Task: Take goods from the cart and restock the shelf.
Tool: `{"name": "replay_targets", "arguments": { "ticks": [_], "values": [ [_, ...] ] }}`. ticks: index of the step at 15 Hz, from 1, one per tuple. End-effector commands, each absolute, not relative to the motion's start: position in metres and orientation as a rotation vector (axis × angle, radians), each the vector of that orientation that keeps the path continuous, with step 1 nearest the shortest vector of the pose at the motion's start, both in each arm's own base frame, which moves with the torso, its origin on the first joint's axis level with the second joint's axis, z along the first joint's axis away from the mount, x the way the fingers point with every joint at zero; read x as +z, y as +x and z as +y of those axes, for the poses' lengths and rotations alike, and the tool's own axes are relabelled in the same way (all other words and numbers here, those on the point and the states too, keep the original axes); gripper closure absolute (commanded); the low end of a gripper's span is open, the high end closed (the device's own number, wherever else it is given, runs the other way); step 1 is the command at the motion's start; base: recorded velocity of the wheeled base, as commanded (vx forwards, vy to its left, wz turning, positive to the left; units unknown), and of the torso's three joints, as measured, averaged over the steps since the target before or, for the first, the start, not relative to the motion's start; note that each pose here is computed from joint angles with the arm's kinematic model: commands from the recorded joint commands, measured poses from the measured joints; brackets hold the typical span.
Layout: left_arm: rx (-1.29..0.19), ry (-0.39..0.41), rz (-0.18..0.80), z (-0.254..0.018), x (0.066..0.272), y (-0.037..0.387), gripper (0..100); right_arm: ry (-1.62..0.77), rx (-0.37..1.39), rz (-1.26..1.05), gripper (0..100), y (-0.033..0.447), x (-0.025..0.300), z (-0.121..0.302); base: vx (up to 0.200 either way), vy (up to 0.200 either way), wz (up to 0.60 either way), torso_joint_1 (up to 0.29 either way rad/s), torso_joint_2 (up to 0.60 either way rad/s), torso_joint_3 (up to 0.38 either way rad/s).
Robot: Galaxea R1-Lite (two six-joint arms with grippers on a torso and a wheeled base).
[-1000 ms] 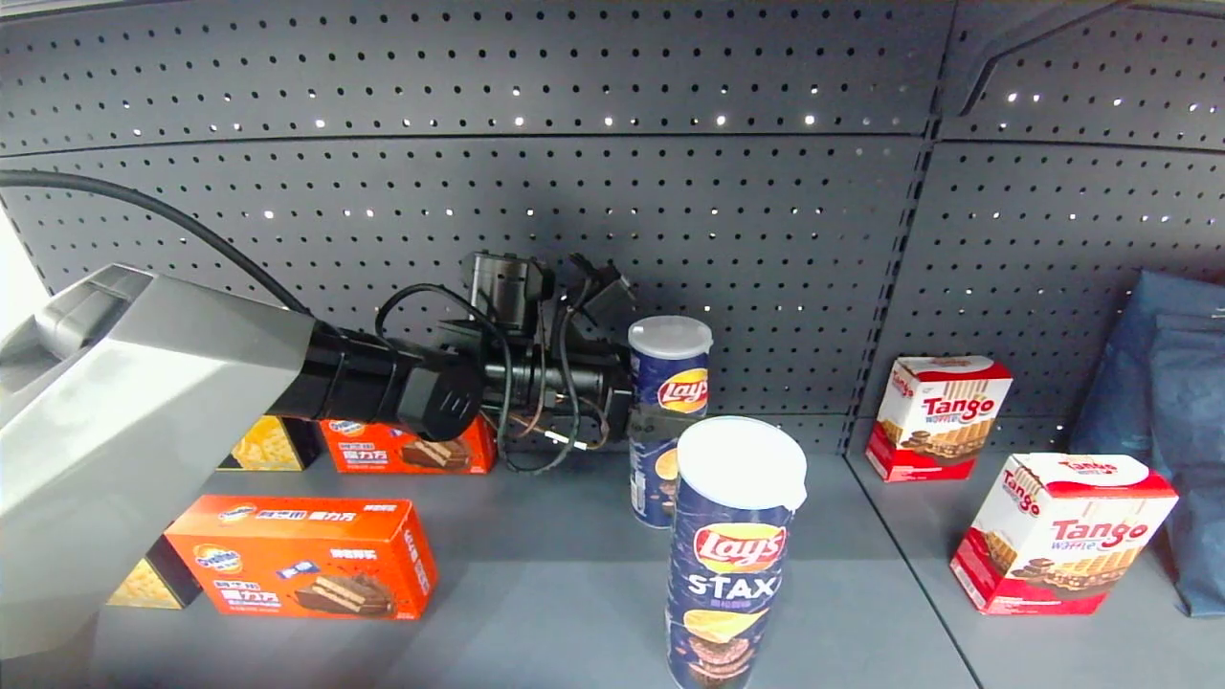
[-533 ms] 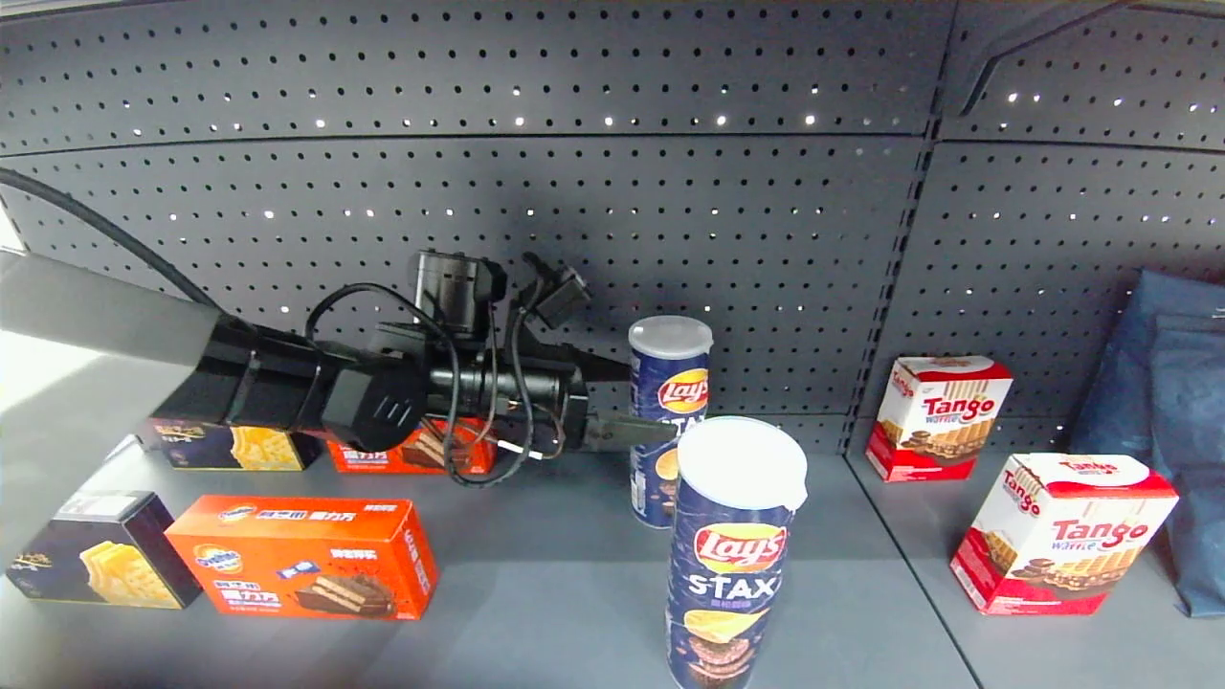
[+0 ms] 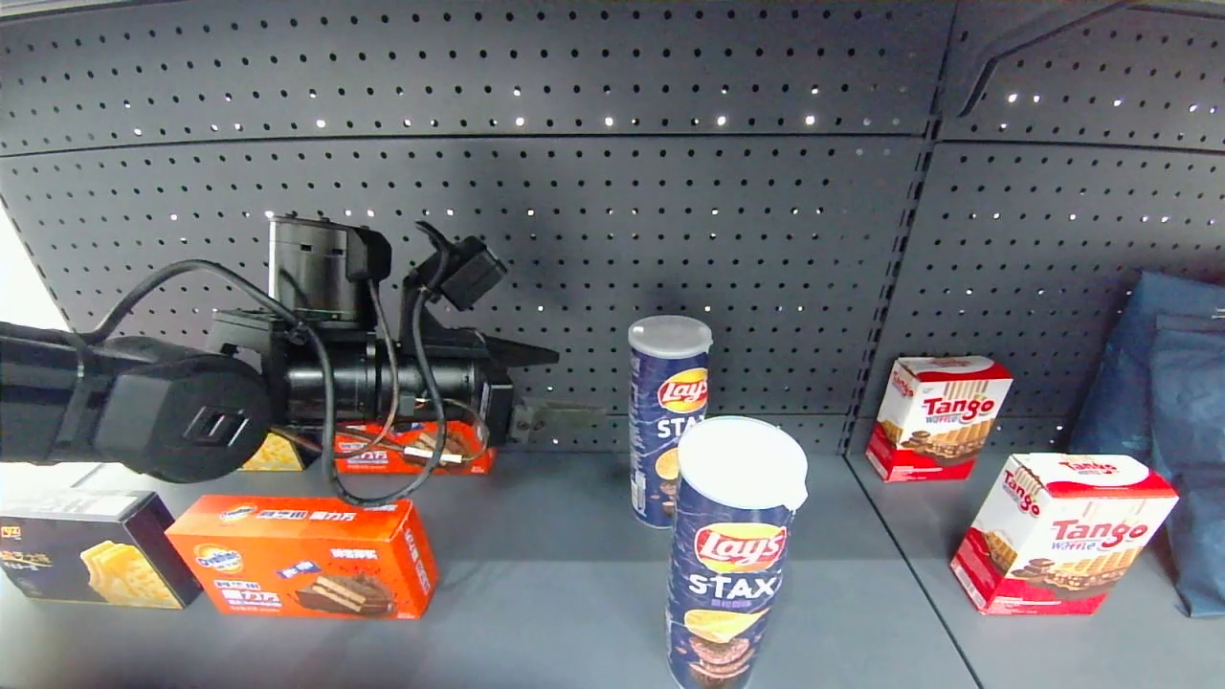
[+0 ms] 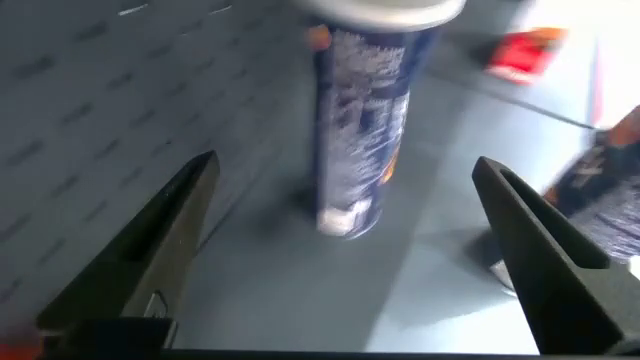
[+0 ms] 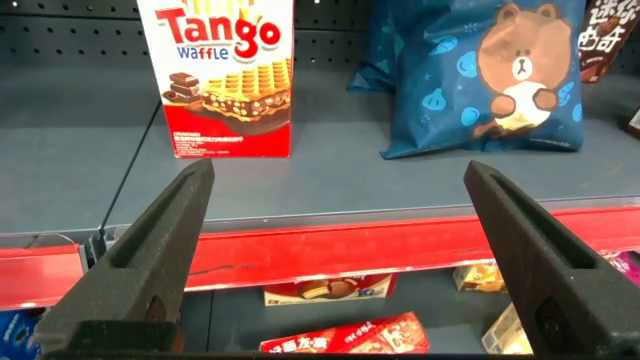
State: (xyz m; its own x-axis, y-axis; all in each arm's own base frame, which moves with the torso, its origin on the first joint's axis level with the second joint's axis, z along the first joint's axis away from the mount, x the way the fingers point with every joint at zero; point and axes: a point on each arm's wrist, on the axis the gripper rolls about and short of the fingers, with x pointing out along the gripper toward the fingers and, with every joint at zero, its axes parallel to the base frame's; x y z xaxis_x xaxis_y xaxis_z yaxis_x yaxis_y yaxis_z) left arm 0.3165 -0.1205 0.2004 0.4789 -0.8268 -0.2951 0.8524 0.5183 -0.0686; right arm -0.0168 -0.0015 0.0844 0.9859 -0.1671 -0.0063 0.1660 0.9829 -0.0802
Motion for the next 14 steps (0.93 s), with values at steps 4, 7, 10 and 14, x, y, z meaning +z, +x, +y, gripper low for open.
{"name": "replay_targets", "arguments": {
  "ticks": [4,7,10,14],
  "values": [
    [-0.867,0.167,0.385,-0.121,0.224,0.266,0,-0.081,-0.178,0.015,0,-0.017,0.084,-0.002,0.0,0.0,0.0,0.0,0.0,0.0],
    [-0.834,0.253,0.4,-0.123,0.214,0.267,0,-0.085,-0.183,0.022,0,-0.017,0.084,-0.002,0.0,0.0,0.0,0.0,0.0,0.0],
    [-0.833,0.284,0.43,-0.132,0.203,0.272,0,-0.094,-0.183,0.022,0,-0.017,0.084,-0.002,0.0,0.0,0.0,0.0,0.0,0.0],
    [-0.872,0.296,0.466,-0.151,0.189,0.283,0,-0.094,-0.181,0.028,0,-0.017,0.084,-0.002,0.0,0.0,0.0,0.0,0.0,0.0]
  ]
}}
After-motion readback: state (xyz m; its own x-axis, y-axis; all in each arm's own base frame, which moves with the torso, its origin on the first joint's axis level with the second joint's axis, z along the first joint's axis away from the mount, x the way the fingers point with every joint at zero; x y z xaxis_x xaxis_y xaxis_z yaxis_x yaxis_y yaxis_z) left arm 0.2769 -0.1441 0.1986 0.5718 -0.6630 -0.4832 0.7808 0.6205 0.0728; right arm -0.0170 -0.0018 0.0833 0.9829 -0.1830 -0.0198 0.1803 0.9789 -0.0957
